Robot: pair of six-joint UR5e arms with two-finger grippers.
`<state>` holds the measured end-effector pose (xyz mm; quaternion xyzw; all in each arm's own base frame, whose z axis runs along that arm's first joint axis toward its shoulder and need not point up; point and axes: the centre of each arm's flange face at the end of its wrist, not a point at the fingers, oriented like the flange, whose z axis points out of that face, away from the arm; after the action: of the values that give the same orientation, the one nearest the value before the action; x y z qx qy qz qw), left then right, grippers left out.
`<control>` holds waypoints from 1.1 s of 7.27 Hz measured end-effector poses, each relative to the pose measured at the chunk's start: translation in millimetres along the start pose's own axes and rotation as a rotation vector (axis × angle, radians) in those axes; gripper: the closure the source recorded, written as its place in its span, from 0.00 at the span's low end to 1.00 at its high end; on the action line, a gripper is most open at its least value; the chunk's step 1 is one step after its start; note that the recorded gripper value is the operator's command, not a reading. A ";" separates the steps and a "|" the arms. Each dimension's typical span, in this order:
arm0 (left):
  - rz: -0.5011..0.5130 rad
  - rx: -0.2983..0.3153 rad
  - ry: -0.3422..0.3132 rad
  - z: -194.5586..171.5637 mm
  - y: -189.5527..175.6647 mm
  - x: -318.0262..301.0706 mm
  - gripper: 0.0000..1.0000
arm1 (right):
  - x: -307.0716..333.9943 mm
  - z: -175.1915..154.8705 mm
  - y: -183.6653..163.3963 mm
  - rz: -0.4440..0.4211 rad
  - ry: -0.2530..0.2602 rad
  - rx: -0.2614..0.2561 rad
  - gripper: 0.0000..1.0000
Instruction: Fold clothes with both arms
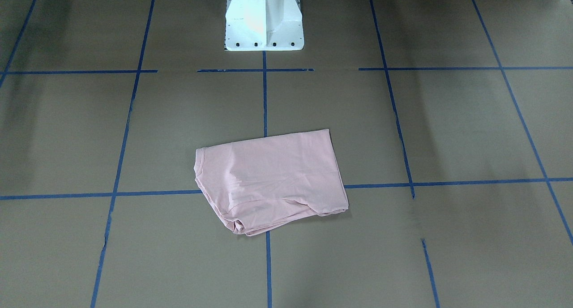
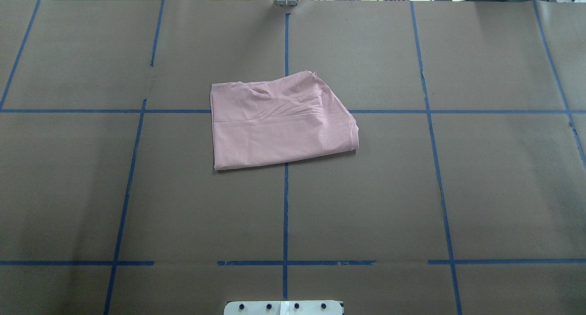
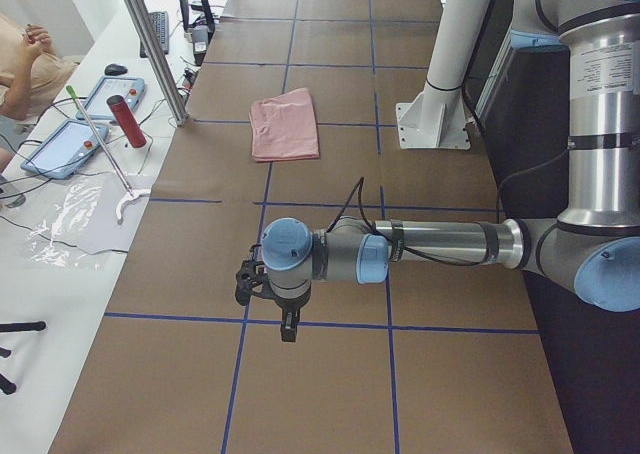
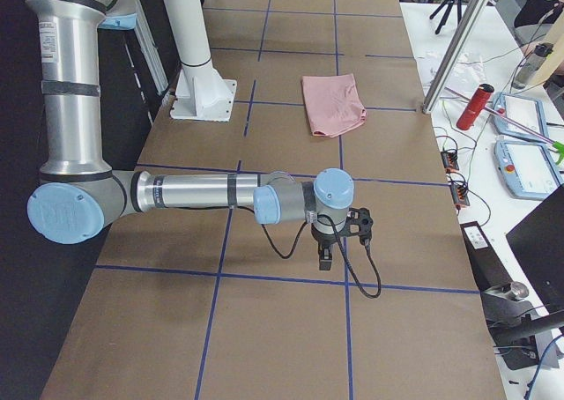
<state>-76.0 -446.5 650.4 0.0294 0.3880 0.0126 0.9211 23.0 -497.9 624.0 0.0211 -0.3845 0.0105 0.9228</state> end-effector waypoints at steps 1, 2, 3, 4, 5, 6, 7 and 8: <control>0.001 -0.001 0.000 0.3 -0.1 0.3 0.00 | -1.8 -2.0 -0.4 -0.004 -0.001 0.005 0.00; 0.001 -0.001 0.000 0.6 -0.2 0.6 0.00 | -3.8 -5.9 -1.1 -0.008 -0.003 0.013 0.00; 0.002 -0.002 0.000 0.8 -0.2 0.8 0.00 | -4.9 -11.8 -1.7 -0.011 -0.005 0.024 0.00; 0.002 -0.002 0.000 0.9 -0.2 0.9 0.00 | -6.5 -19.6 -2.5 -0.012 -0.006 0.038 0.00; 0.002 -0.002 0.000 1.0 -0.2 1.0 0.00 | -7.0 -25.8 -2.6 -0.010 -0.007 0.047 0.00; 0.002 -0.003 0.000 1.1 0.2 0.8 0.00 | -5.1 -30.1 -1.7 -0.005 -0.011 0.053 0.00; 0.001 -0.004 0.000 1.6 0.4 0.7 0.00 | -2.2 -32.8 0.3 0.004 -0.027 0.055 0.00; 0.002 -0.005 0.001 2.1 0.5 0.6 0.00 | 0.1 -33.3 3.5 0.011 -0.045 0.052 0.00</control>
<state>-74.1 -446.1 651.4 0.0275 0.3883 0.0144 0.9210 46.6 -492.9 600.8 0.0434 -0.4050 0.0251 0.9130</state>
